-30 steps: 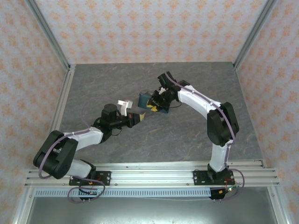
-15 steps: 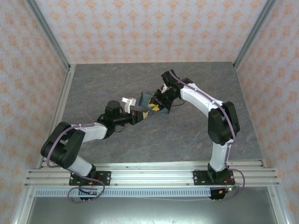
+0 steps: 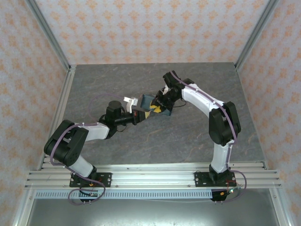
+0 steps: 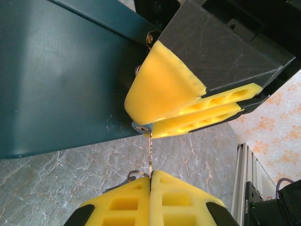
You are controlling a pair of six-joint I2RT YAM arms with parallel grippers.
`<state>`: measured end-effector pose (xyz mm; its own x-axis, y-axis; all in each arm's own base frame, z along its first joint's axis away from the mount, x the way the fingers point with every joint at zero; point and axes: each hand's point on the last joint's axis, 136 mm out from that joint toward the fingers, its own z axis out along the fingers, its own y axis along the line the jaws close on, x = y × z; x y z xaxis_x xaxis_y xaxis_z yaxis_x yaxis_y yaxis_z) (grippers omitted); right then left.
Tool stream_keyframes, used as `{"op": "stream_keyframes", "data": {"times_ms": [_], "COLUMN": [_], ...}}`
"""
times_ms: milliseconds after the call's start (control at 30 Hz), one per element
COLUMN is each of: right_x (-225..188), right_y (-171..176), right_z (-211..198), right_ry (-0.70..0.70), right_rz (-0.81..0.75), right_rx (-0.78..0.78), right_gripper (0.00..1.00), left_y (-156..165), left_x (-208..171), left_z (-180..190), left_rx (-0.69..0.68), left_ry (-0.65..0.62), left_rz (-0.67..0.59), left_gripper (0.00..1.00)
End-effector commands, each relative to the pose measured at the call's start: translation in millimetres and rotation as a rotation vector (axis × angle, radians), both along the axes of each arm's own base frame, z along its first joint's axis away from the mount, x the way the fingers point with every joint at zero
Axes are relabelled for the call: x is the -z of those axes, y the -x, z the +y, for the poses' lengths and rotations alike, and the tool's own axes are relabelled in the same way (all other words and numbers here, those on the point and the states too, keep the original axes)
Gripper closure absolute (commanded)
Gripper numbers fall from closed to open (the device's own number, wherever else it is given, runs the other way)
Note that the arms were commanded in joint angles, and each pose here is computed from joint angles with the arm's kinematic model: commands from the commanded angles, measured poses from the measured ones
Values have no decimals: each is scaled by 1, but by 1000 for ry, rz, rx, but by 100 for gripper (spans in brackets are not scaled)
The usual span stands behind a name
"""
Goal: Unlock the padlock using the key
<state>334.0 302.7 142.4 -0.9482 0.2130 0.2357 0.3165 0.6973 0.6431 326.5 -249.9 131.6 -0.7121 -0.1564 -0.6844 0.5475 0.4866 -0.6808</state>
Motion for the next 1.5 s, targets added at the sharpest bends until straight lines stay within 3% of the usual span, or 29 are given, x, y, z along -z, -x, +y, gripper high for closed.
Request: {"op": "stream_keyframes", "data": {"times_ms": [0, 700, 1467], "right_x": [-14, -14, -12], "right_y": [-3, -3, 1], "right_z": [2, 0, -5], "right_ry": [-38, -71, -97], "right_rz": [-17, 3, 25], "right_rx": [-16, -15, -41], "right_gripper": [100, 100, 100], "left_y": [1, -2, -9], "left_x": [-13, -1, -11], "left_z": [-3, -3, -6], "left_rx": [19, 20, 23], "left_ry": [8, 40, 122], "left_rz": [-84, -50, -57], "left_gripper": [100, 100, 100]}}
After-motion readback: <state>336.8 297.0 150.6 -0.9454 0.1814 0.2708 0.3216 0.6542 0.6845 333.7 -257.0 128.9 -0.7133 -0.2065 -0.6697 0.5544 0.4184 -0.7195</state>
